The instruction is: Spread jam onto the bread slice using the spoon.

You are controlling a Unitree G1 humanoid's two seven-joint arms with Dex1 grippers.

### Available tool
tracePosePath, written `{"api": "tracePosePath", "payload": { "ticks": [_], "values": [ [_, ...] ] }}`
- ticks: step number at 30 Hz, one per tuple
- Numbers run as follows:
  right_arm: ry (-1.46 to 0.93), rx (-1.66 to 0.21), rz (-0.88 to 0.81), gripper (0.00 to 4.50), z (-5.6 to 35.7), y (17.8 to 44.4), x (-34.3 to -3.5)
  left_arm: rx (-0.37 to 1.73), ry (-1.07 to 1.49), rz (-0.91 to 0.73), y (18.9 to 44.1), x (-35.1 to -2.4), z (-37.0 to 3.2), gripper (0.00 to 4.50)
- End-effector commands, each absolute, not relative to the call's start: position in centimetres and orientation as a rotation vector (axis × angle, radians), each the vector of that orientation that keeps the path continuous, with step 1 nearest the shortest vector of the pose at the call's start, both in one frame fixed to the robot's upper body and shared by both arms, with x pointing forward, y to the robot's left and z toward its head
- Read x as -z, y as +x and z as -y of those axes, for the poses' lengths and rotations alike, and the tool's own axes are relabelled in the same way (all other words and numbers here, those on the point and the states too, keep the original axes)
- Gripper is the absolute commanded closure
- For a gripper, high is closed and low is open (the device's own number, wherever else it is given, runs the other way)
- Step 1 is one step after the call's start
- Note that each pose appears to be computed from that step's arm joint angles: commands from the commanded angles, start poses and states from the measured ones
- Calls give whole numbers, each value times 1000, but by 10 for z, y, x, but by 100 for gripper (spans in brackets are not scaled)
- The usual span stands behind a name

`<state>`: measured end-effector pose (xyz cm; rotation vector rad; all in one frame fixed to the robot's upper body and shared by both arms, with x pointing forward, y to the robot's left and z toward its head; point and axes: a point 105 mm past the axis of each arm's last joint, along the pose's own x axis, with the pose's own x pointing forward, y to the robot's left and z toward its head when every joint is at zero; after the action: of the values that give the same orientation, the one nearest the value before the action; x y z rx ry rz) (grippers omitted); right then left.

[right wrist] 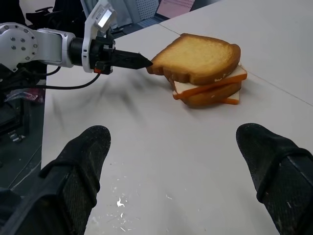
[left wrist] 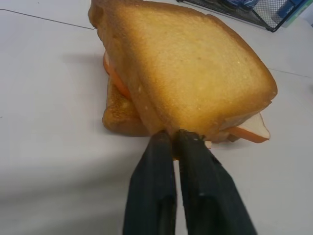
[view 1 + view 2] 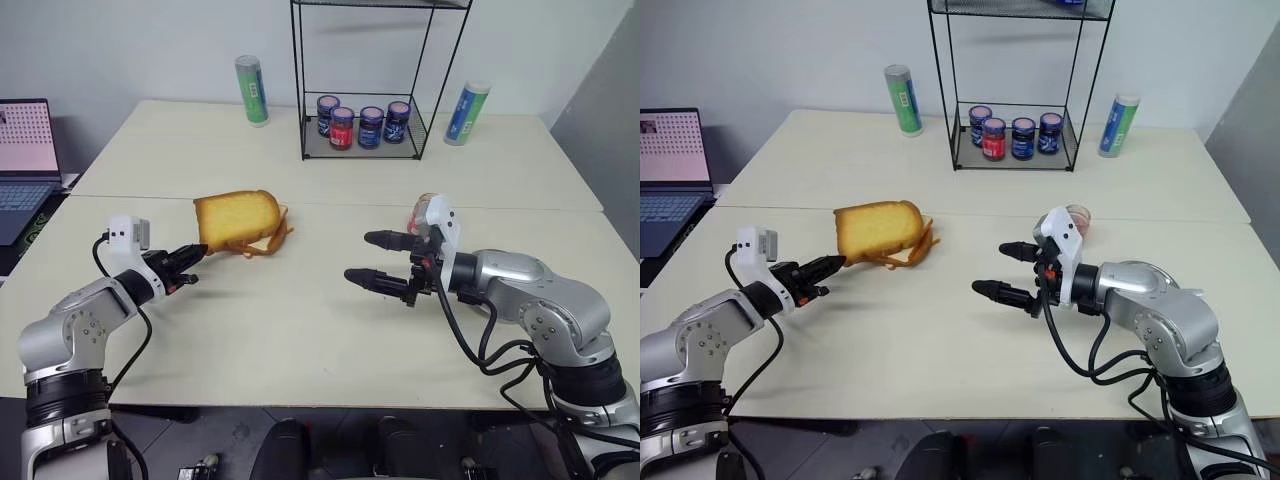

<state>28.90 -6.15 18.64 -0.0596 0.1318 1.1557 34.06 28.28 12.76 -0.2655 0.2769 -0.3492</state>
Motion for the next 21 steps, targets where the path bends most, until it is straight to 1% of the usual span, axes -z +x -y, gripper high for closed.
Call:
{"api": "tracePosePath", "payload": {
  "ticks": [1,8,11,13,16,19,21],
  "values": [
    [-68,-1141,-64,0,64,292,-204,368,-228,-229,347,-142,-281,447],
    [-65,-1128,-59,0,65,294,-206,390,-209,-193,348,-160,-277,447],
    [-66,-1120,-56,0,67,295,-207,422,-202,-143,345,-185,-275,447],
    [-65,-1115,-55,0,68,295,-208,484,-219,-98,341,-207,-266,447],
    [-67,-1104,-52,0,71,297,-209,622,-214,-64,332,-234,-240,447],
    [-72,-1087,-48,0,77,300,-212,721,-167,-61,327,-245,-214,447],
    [-87,-1065,-46,0,84,303,-214,800,-149,-38,327,-255,-189,447]
  ]
}}
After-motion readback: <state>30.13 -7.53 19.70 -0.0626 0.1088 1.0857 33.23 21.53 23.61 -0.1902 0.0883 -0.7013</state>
